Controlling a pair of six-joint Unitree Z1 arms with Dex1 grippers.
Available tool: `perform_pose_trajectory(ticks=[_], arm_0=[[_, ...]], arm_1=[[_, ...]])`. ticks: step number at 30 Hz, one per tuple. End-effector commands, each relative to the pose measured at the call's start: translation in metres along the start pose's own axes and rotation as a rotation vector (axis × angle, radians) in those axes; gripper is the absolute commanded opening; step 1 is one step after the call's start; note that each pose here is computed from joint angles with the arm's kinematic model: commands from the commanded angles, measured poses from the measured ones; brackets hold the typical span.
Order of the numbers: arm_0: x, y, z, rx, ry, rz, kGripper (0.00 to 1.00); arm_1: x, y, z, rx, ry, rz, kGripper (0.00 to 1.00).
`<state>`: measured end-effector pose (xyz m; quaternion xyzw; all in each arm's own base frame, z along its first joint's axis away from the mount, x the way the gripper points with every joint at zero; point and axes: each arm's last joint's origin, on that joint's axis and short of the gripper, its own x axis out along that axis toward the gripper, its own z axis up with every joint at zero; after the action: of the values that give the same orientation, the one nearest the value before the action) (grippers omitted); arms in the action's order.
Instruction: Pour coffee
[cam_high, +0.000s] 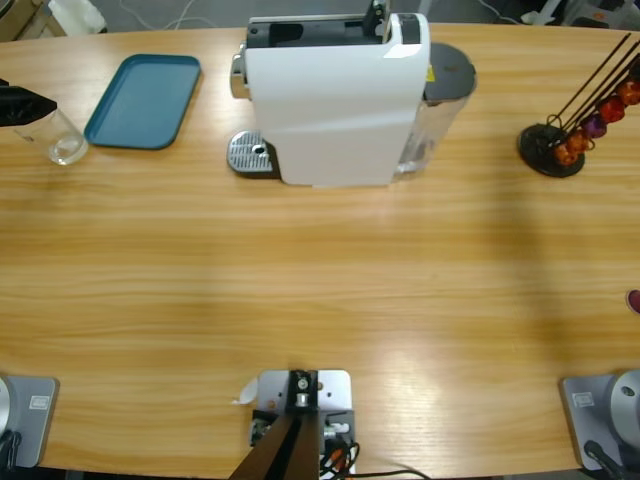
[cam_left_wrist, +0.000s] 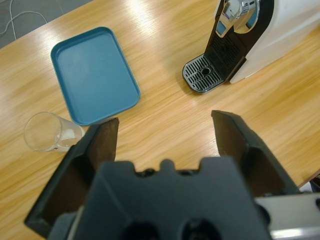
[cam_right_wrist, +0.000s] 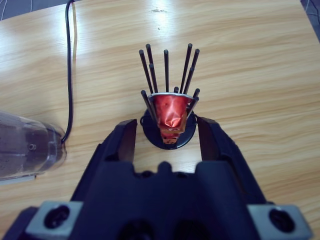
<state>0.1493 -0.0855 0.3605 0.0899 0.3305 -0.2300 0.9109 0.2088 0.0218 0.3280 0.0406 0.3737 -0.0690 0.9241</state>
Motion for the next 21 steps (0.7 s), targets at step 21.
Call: perform_pose_trajectory(ticks=[21], arm_0=[[0.0016, 0.0014, -0.0124, -0.007, 0.019, -0.001, 0.798]], arm_1=[[0.0105, -0.0048, -0.0099, 0.012, 0.037, -0.054, 0.0]])
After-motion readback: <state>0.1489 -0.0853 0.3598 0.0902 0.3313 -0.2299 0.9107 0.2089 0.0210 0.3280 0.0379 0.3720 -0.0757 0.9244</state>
